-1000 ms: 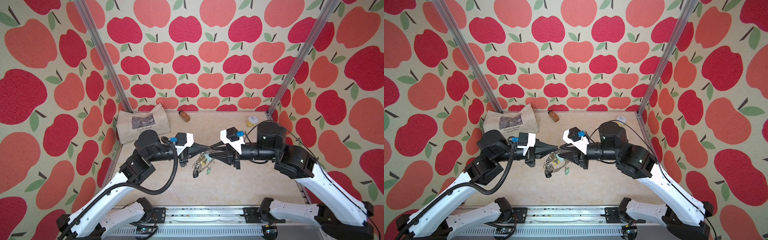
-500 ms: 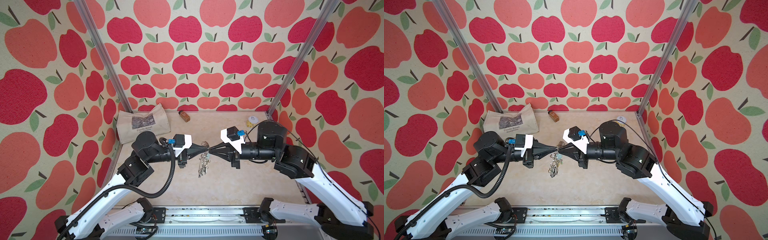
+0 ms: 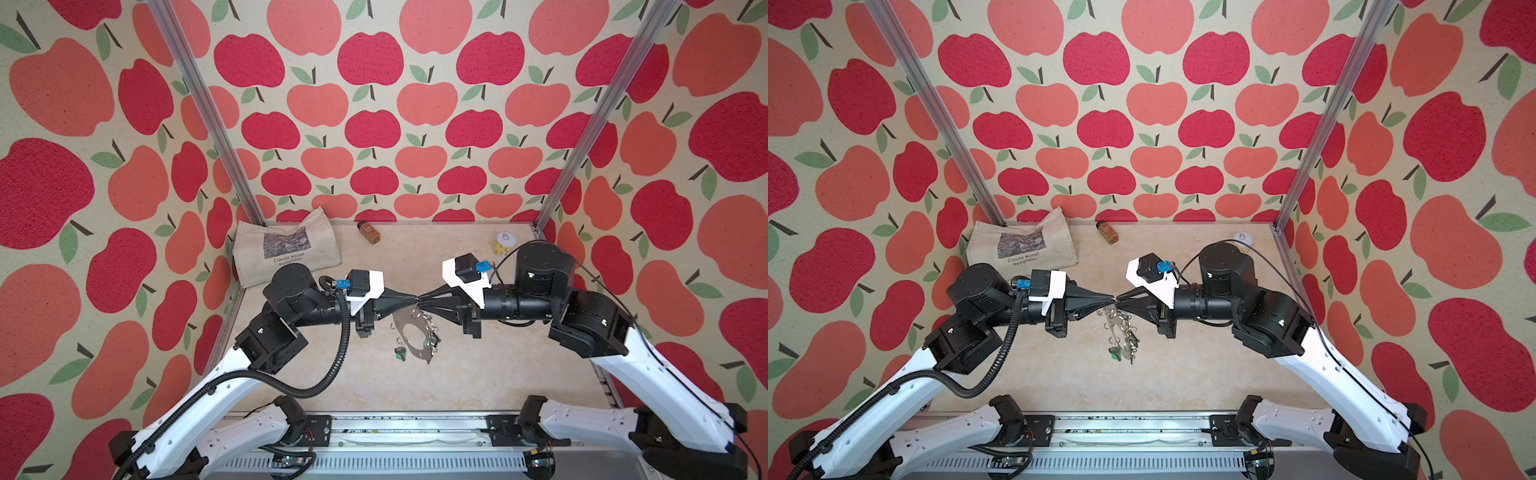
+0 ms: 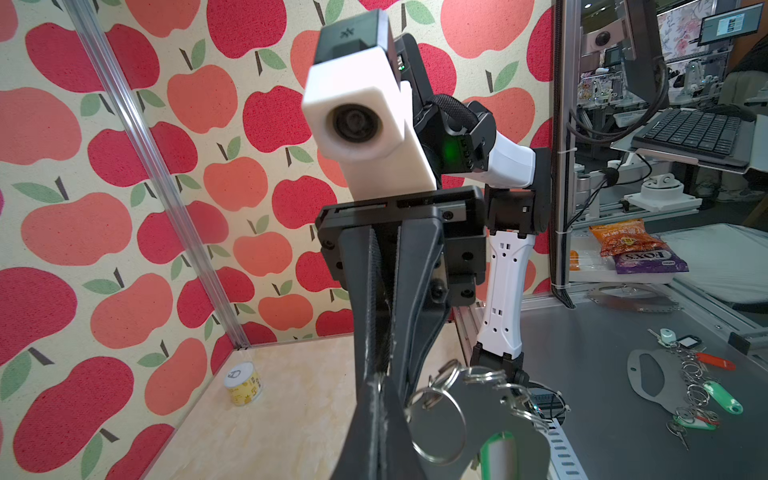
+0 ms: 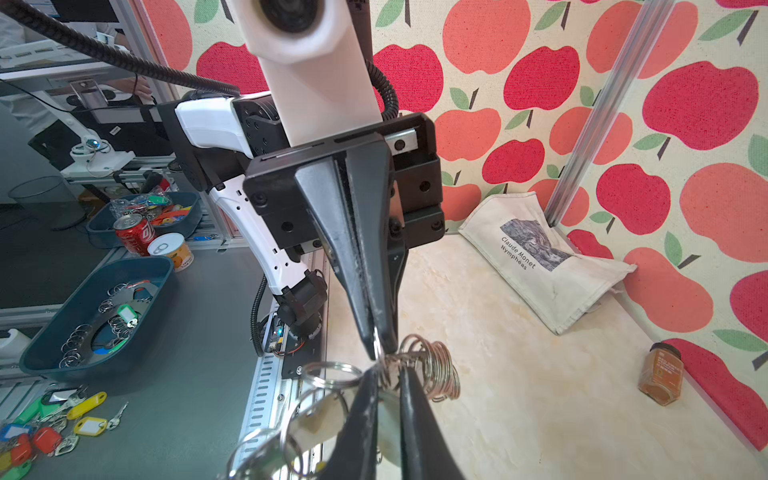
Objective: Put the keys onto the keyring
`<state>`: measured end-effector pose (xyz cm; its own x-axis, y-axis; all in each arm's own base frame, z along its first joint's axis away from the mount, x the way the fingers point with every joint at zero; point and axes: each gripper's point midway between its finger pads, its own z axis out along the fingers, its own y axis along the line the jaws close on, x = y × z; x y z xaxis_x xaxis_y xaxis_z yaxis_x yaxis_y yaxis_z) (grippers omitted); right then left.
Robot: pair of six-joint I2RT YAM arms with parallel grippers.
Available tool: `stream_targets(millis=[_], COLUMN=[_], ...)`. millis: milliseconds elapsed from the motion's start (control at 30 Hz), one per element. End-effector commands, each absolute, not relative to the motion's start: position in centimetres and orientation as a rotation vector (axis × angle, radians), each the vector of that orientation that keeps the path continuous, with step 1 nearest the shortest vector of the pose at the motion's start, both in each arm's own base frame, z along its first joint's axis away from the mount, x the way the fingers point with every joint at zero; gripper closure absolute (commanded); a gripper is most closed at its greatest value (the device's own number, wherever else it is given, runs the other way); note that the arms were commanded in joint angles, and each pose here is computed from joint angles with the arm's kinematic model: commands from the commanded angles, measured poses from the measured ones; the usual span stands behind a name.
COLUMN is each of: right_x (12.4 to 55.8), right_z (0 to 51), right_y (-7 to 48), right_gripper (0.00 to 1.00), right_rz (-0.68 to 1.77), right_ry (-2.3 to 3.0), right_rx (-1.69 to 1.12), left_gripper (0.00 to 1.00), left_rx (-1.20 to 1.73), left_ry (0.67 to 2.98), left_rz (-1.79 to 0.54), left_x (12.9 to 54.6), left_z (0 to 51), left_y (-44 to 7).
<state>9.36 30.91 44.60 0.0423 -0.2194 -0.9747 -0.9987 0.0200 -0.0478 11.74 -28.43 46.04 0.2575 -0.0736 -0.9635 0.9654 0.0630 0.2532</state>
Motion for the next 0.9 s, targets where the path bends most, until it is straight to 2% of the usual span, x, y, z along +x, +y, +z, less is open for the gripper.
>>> stream_targets(millis=[0, 167, 367, 700, 867], right_x=[8.7, 8.6, 8.5, 9.4, 9.9], right_z=[45.4, 45.6, 45.6, 44.7, 43.6], right_y=[30.7, 30.7, 30.8, 29.9, 29.0], right_gripper=[0.88, 0.9, 1.0, 1.0, 1.0], right_rz=[1.081, 1.087, 1.089, 0.954, 0.855], right_ry=[1.313, 1.304, 1.299, 1.384, 1.472], right_rx=[-1.364, -1.366, -1.371, -1.41, -1.465], left_gripper=[1.0, 1.0, 1.0, 0.99, 0.82], left_rx=[1.213, 1.219, 1.218, 1.197, 1.195], left_ry=[0.916, 0.916, 0.915, 0.978, 1.05], left_rz=[-0.993, -1.0, -0.999, -0.976, -0.966], left_x=[11.2, 11.2, 11.1, 11.9, 12.3], left_z=[47.7, 47.7, 47.7, 47.0, 46.0], left_y=[-28.1, -28.2, -28.2, -28.1, -28.0])
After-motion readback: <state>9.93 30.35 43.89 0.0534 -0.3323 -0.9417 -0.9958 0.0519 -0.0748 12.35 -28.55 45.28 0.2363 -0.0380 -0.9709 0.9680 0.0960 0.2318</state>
